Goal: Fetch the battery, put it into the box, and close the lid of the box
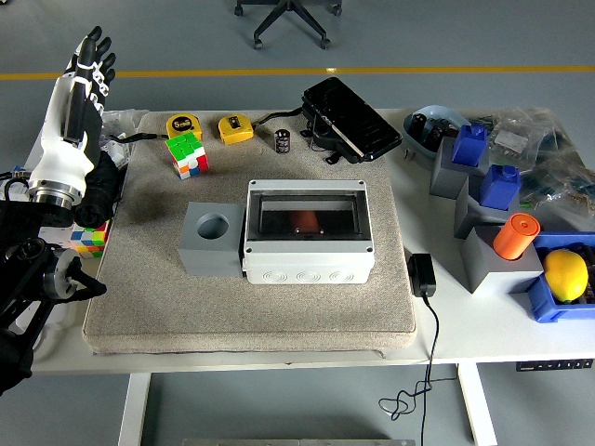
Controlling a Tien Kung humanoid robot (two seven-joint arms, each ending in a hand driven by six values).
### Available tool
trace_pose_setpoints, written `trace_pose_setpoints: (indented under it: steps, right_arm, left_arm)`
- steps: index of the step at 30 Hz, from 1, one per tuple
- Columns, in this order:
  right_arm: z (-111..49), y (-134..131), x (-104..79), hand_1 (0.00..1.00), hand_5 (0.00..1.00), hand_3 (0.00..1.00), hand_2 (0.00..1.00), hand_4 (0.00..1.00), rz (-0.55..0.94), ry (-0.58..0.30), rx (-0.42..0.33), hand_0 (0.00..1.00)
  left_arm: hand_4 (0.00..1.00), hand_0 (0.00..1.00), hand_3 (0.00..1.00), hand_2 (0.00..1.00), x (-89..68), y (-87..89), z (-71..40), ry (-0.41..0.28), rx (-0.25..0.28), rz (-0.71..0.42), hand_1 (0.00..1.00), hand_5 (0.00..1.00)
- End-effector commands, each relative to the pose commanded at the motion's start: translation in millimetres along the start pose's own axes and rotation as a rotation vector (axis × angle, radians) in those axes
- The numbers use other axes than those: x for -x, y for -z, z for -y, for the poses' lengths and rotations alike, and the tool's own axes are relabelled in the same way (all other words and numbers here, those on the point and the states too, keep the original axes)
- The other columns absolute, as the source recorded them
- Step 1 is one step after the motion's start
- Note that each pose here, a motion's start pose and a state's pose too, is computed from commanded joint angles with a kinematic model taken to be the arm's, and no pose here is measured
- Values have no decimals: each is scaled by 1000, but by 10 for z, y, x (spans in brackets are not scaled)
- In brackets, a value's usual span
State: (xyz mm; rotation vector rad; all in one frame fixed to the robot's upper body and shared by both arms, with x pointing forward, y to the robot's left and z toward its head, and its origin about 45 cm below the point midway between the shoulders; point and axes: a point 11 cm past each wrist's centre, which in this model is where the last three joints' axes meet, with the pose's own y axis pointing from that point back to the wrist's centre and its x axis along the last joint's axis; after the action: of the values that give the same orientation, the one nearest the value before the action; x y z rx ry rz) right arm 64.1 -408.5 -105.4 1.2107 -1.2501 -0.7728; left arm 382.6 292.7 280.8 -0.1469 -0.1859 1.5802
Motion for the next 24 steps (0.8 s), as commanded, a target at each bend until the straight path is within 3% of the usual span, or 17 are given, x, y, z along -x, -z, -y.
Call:
trace_pose_setpoints:
  steps: [2,3,8,9,24]
  right_arm:
    - [0,4,-5,608,446,563,585,935,1,-1,0,592]
    - [0,8,-6,608,446,562,586,936,1,-1,-1,593]
    - [0,32,-14,608,446,562,586,936,1,-3,-6,593]
    - [0,39,-17,608,446,563,586,936,1,-3,-7,593]
    - [1,22,-20,608,447,563,587,936,5,-5,-3,594]
  left_arm:
    - [998,998,998,998,-14,-7,3,-10,-1,8,998,998]
    - [998,549,692,651,-23,-5,3,-13,-6,12,615,746]
    - [998,549,692,651,-67,63,-8,-2,-49,38,615,746]
    - [990,337,628,589,-70,77,-13,4,-59,46,514,684]
    - [969,360,621,596,-6,265,-96,103,-163,156,522,650]
